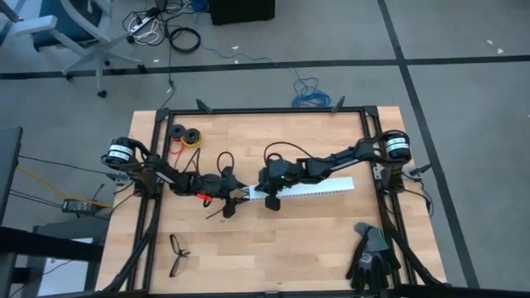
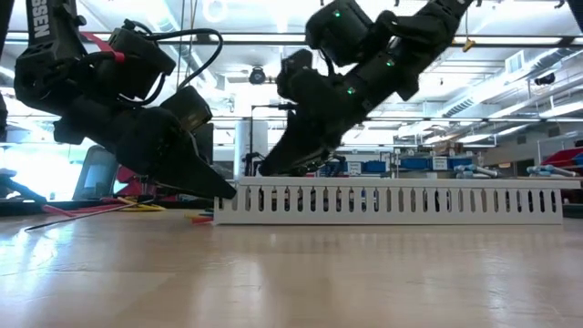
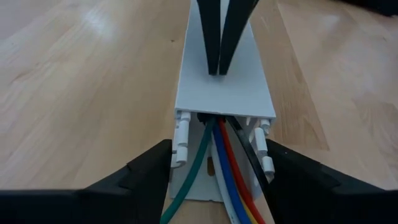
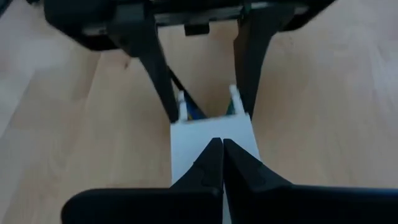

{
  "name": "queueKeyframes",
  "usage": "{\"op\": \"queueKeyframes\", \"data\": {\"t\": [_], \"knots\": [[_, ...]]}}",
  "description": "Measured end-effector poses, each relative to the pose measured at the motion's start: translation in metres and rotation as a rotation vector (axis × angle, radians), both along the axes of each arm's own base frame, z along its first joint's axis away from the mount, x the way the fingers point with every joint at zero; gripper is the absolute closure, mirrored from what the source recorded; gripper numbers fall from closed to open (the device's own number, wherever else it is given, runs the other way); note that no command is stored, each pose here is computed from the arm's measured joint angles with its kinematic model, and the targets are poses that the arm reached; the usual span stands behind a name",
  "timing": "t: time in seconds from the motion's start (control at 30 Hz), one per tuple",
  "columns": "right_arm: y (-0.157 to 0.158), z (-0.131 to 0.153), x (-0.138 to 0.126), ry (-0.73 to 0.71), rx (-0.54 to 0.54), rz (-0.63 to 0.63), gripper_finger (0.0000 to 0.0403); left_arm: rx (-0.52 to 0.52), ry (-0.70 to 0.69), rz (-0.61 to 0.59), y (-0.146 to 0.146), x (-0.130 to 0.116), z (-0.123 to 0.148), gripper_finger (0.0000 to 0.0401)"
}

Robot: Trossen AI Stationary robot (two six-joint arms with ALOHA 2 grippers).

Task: Ziptie cables
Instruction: Close the white cable duct

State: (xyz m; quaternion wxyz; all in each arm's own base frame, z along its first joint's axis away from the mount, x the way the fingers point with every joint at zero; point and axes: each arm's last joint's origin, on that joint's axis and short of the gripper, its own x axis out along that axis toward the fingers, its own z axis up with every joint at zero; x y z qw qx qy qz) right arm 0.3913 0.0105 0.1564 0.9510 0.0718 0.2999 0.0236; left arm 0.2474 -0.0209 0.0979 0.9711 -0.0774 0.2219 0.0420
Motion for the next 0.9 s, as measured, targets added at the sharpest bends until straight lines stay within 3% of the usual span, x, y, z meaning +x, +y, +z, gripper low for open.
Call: {"op": "queueKeyframes", "data": {"t": [0.23, 0.43, 0.7, 0.9], "knots": [[0.002, -0.006, 0.007, 0.058, 0.004, 0.007, 0.0403, 0.000, 0.002, -0.001, 0.000, 0.000, 0.000, 0.0151], [0.001, -0.018, 0.019, 0.006, 0.016, 0.028, 0.0403, 0.002, 0.005, -0.002, 0.000, 0.000, 0.000, 0.0151], [0.002, 0.018, 0.008, -0.012, -0.032, 0.046, 0.0403, 0.003, 0.013, 0.002, 0.000, 0.001, 0.000, 0.0151], [0.002, 0.015, -0.001, 0.094, -0.050, 0.061, 0.0392, 0.004, 0.014, 0.004, 0.000, 0.001, 0.000, 0.0151]]}}
